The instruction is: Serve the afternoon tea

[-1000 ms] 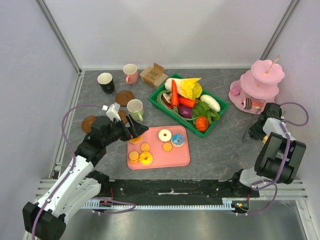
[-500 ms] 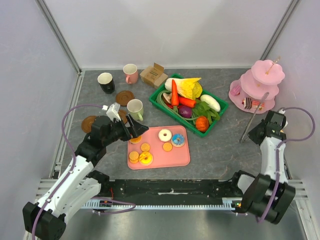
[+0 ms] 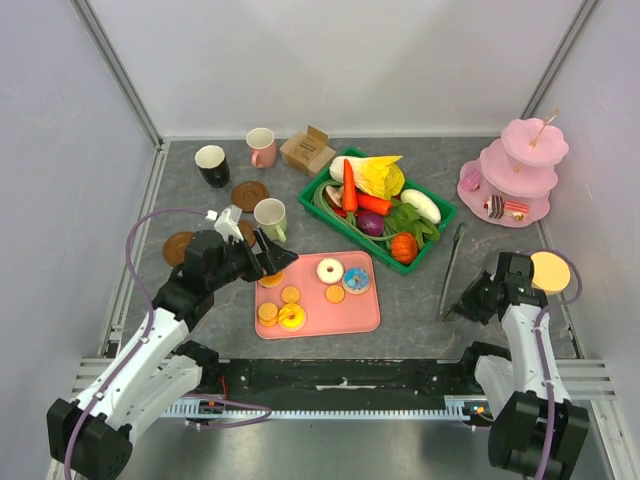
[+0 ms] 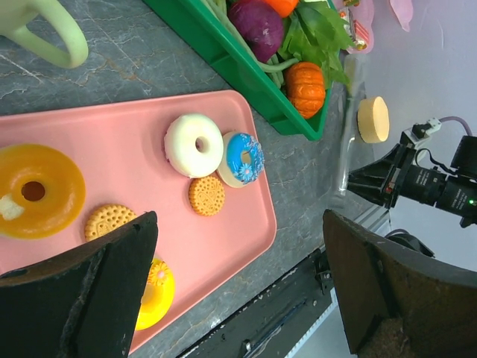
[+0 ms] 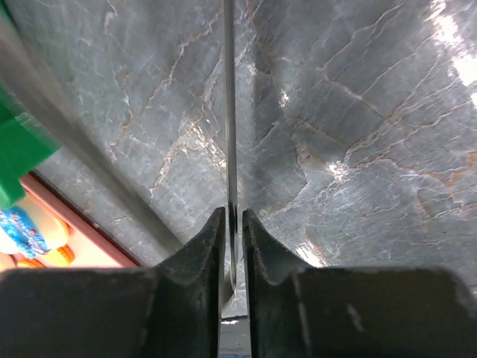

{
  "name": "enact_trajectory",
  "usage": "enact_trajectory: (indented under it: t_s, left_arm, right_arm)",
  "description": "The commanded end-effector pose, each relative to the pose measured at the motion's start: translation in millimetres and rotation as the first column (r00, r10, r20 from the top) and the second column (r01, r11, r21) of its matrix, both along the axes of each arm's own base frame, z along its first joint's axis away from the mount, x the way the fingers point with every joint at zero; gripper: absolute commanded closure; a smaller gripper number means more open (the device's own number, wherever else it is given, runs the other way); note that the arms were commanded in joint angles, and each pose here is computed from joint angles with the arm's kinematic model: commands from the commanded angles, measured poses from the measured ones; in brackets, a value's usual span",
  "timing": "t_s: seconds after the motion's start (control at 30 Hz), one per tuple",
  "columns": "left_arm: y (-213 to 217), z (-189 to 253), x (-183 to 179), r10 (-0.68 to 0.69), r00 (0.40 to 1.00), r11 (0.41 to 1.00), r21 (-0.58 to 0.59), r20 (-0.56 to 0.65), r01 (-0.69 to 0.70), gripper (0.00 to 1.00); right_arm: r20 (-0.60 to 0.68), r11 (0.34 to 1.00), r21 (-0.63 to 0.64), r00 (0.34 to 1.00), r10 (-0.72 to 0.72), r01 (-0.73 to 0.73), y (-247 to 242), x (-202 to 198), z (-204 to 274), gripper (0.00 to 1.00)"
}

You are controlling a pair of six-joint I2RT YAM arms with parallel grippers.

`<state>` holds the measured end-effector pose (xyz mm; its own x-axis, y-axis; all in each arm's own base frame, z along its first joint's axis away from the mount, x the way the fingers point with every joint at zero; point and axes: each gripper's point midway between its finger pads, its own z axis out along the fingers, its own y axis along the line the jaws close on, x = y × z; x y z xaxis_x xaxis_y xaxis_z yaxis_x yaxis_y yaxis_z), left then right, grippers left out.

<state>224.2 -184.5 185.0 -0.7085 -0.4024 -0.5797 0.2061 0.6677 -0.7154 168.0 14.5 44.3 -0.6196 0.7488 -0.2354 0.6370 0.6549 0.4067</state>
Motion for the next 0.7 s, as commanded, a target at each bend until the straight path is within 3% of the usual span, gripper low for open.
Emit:
enact_trajectory:
  t_s: [0.0, 0.13, 0.17, 0.27, 0.4, 0.47, 0.53, 0.57, 0.6, 0.67]
  left_arm:
    - [-0.6, 5.3, 4.7, 0.011, 1.000, 1.000, -0.008, 0.018, -0.011, 0.03]
    - [-0.3, 4.7, 5.2, 0.013, 1.000, 1.000, -0.005, 0.018, -0.013, 0.03]
    - [0.1, 4.5, 5.2, 0.015, 1.000, 1.000, -0.006, 0.017, -0.015, 0.03]
    - [-0.1, 3.2, 5.8, 0.015, 1.000, 1.000, -0.005, 0.012, -0.015, 0.03]
    - [-1.2, 0.2, 6.6, 0.012, 1.000, 1.000, -0.001, 0.002, -0.012, 0.03]
    - [-1.7, 0.2, 7.3, 0.010, 1.000, 1.000, 0.000, 0.002, -0.010, 0.03]
    - [-1.9, -0.5, 6.5, 0.006, 1.000, 1.000, -0.001, -0.002, -0.006, 0.03]
    - [-2.2, 0.8, 6.6, 0.006, 1.000, 1.000, -0.002, 0.002, -0.006, 0.03]
    - [-2.0, 2.7, 6.7, 0.007, 1.000, 1.000, -0.004, 0.008, -0.007, 0.03]
    - [0.2, 4.6, 7.2, 0.018, 1.000, 1.000, -0.001, 0.015, -0.018, 0.03]
  right_arm:
    - [-0.021, 0.998, -0.055, 1.000, 0.000, -0.001, -0.5, 11.5, 4.8, 0.74]
    - [-0.059, 0.981, -0.192, 0.997, -0.045, 0.033, -21.8, 16.9, 11.3, 0.60]
    - [-0.038, 0.976, -0.213, 0.998, -0.055, 0.045, -26.3, 20.9, 18.0, 0.50]
    - [0.076, 0.948, -0.310, 0.996, -0.050, 0.071, -42.8, 37.2, 54.9, 0.02]
    - [0.316, 0.847, -0.510, 0.948, 0.023, 0.149, -77.3, 62.2, 154.6, 0.02]
    - [0.536, 0.783, -0.527, 0.844, 0.005, 0.330, -94.2, 74.6, 227.4, 0.02]
    - [0.749, 0.759, -0.330, 0.645, -0.151, 0.561, -103.8, 76.5, 277.8, 0.02]
    - [0.791, 0.765, -0.261, 0.585, -0.180, 0.588, -101.9, 77.7, 285.2, 0.02]
    - [0.862, 0.811, -0.239, 0.501, -0.076, 0.534, -87.7, 89.1, 310.5, 0.02]
    - [0.910, 0.864, -0.198, 0.414, -0.014, 0.463, -69.6, 101.7, 321.5, 0.02]
